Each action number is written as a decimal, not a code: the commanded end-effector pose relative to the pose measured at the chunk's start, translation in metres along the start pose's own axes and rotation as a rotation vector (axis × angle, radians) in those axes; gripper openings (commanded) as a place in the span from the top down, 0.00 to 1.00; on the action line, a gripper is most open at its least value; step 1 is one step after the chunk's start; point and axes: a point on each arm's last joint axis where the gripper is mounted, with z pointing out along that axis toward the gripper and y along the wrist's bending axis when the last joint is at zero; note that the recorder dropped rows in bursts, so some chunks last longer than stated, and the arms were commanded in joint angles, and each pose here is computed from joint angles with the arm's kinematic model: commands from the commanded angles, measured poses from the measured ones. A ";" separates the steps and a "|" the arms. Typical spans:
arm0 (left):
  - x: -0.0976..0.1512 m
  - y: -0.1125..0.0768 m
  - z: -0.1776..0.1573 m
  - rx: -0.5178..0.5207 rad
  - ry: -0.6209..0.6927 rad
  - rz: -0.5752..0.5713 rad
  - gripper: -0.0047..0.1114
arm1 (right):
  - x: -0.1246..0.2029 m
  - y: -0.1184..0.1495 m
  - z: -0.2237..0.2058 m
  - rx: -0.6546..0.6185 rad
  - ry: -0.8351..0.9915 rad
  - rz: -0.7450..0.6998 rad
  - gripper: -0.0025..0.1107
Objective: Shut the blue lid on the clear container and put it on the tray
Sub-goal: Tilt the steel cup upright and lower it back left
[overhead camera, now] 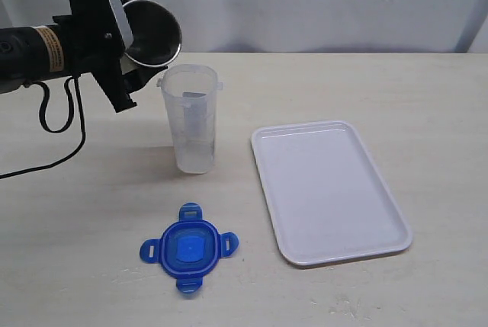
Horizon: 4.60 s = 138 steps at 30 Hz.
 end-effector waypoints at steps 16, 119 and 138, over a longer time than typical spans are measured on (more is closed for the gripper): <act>0.005 0.016 -0.005 -0.106 0.033 -0.615 0.96 | 0.000 0.000 0.000 0.005 -0.003 -0.001 0.94; 0.172 -0.005 0.050 -0.227 -0.084 -0.829 0.23 | 0.000 0.000 0.000 0.005 -0.003 -0.001 0.94; 0.172 -0.004 0.050 -0.229 -0.088 -0.846 0.05 | 0.000 0.000 0.000 0.005 -0.003 -0.001 0.94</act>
